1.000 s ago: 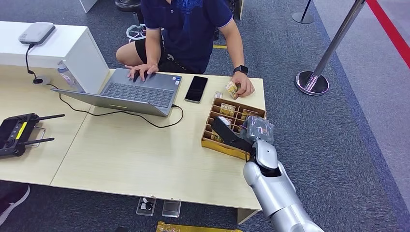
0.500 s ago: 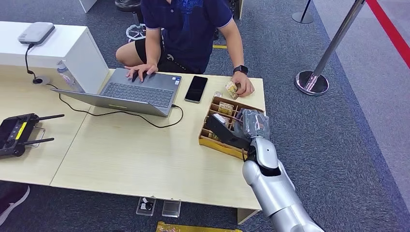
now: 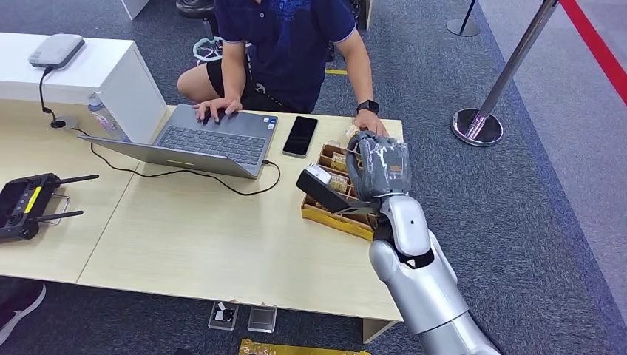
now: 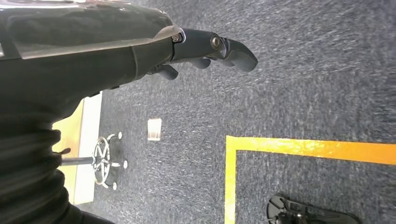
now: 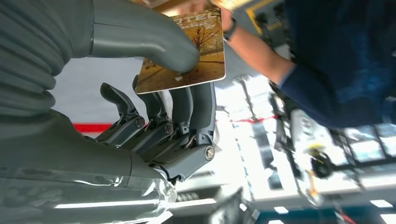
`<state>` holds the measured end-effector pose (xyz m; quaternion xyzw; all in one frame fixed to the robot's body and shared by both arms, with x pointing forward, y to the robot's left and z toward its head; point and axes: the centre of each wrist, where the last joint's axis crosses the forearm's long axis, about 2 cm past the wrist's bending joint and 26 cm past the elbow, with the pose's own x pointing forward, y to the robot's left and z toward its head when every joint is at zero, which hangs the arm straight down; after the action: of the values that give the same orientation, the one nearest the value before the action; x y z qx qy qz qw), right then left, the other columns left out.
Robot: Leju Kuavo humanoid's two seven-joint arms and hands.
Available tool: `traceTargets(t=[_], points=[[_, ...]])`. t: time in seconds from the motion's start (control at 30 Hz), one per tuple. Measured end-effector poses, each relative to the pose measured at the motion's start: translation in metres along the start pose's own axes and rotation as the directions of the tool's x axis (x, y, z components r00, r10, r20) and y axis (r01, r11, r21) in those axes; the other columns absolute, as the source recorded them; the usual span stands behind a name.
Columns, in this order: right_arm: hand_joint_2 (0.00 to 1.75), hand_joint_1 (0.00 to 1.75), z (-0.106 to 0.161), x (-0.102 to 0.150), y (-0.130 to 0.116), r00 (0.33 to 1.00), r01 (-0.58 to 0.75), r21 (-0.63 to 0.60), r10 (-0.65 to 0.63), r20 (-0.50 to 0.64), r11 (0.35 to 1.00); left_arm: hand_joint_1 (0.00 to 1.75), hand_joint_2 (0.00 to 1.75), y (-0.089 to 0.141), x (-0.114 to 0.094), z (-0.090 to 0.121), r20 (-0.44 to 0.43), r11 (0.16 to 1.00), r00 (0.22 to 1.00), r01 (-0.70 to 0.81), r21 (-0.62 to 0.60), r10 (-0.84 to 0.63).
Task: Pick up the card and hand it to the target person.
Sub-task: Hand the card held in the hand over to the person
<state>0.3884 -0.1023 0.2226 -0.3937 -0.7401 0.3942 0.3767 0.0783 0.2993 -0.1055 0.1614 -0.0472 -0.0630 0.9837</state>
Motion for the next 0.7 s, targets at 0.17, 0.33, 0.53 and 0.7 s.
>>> traceTargets(t=[0.17,0.33,0.53,0.7], points=[[1.75,1.55,-0.005,-0.001,0.0,1.0,-0.017,-0.014,0.017,0.012,1.0,0.0,1.75,0.0,0.002,0.0,0.004,1.0,1.0,0.002,0.0,-0.002],[1.75,1.55,-0.029,-0.004,0.001,0.993,-0.107,-0.051,0.109,0.042,0.993,0.0,1.75,0.001,0.009,0.001,0.021,1.0,1.0,0.01,0.002,-0.01],[1.75,1.55,-0.044,-0.003,0.002,0.984,-0.174,-0.012,0.174,0.035,0.985,0.0,1.75,0.001,0.011,0.001,0.024,1.0,0.999,0.024,0.004,-0.024],[1.75,1.55,-0.048,-0.002,0.004,0.978,-0.211,0.048,0.211,0.01,0.976,0.0,1.75,0.001,0.011,0.001,0.025,1.0,0.999,0.03,0.003,-0.03]])
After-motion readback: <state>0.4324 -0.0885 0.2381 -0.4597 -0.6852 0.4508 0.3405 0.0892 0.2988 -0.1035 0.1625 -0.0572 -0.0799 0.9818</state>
